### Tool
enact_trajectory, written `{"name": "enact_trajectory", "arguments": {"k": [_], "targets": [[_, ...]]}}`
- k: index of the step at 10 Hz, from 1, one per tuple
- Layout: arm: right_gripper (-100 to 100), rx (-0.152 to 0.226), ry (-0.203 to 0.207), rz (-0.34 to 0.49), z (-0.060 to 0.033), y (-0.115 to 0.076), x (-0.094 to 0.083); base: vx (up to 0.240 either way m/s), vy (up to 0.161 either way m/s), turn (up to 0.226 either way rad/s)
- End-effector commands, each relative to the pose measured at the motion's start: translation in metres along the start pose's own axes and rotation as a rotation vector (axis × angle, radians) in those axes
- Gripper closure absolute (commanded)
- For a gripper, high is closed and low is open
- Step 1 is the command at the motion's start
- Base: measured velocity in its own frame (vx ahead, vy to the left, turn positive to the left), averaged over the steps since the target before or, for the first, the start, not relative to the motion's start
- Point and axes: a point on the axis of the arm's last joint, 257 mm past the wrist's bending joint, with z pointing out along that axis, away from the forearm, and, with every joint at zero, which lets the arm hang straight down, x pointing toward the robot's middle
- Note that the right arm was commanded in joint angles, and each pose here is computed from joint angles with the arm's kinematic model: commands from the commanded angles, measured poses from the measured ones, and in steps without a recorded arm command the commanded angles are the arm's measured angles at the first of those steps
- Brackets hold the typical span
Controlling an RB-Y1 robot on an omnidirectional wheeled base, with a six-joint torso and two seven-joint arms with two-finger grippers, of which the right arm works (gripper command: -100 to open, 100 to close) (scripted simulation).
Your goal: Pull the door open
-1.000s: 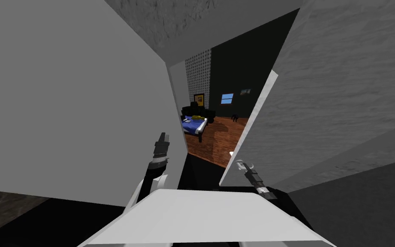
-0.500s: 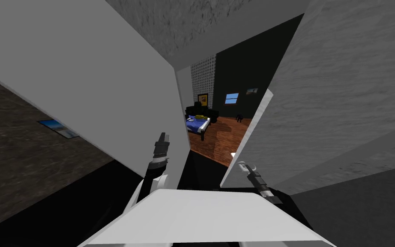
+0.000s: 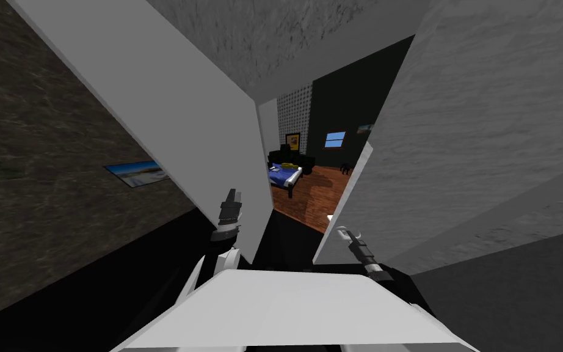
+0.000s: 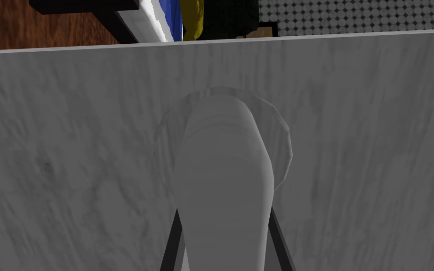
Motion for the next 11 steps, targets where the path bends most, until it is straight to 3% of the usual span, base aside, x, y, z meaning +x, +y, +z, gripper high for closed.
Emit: {"name": "enact_trajectory", "arguments": {"k": [1,4,5,6,7,8,9,11], "targets": [[100,0.001,0.01,0.006,0.0095,-0.003,0.011,-0.201,-0.049,0.117],[100,0.0,0.011,0.007,0.0283,-0.002,0.02,-0.212,-0.079,0.141],[100,0.0,0.011,0.007,0.0283,-0.002,0.02,-0.124,-0.057,0.064],[100,0.0,0.013,0.007,0.0403,-0.002,0.026,-0.176,-0.049,0.151],[100,0.0,0.013,0.007,0.0403,-0.002,0.026,-0.192,-0.083,0.111],[100,0.0,0.014,0.007,0.0484,-0.001,0.03,-0.188,-0.113,0.132],[100,0.0,0.014,0.007,0.0484,-0.001,0.03,-0.142,-0.072,0.086],[100,-0.001,0.016,0.007,0.0594,0.0,0.035,-0.196,-0.089,0.099]]}}
